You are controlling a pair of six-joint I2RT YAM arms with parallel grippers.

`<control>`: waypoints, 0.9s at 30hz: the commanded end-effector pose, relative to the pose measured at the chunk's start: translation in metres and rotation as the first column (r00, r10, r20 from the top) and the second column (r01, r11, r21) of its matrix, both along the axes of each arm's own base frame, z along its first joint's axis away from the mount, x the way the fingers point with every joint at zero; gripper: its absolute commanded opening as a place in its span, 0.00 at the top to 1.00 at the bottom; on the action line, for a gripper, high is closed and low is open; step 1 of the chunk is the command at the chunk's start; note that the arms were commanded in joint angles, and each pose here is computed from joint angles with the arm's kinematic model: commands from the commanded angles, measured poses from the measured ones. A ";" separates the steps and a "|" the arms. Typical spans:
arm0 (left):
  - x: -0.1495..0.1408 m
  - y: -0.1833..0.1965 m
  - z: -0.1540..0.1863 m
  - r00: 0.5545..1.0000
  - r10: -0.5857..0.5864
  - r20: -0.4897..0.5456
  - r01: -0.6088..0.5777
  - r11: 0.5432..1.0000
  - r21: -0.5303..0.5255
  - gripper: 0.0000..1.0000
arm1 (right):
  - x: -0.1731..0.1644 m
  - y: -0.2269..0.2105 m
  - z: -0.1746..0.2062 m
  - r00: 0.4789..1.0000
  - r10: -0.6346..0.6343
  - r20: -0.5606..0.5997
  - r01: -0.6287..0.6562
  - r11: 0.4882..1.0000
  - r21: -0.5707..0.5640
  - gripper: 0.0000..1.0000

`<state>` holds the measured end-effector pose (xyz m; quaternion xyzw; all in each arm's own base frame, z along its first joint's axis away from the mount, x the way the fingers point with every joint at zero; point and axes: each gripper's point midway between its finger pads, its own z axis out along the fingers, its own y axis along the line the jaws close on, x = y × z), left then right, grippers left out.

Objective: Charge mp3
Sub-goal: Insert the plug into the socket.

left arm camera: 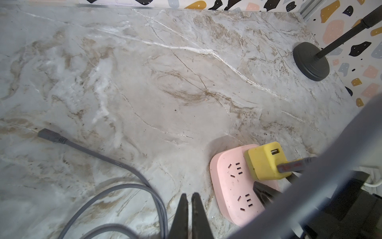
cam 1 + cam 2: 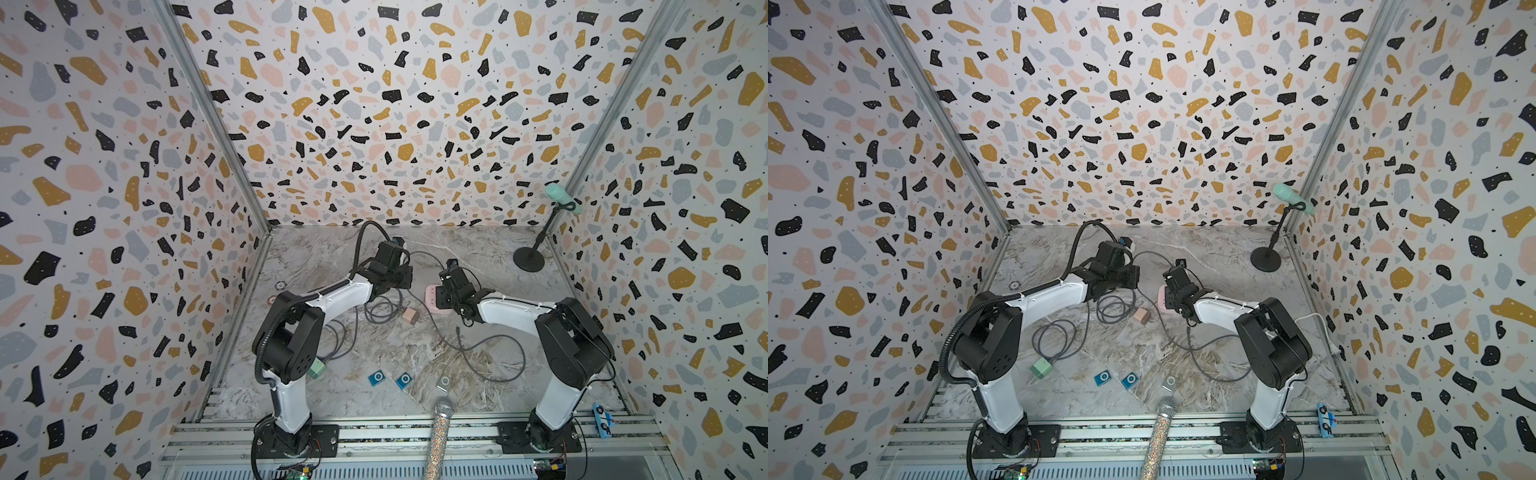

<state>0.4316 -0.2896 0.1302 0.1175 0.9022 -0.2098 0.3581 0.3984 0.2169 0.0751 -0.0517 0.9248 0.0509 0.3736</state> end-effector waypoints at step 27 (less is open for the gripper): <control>0.001 -0.020 0.036 0.996 -0.052 0.071 0.056 0.997 -0.058 0.94 | 0.011 0.005 0.009 0.996 0.031 0.082 -0.030 1.000 -0.010 0.59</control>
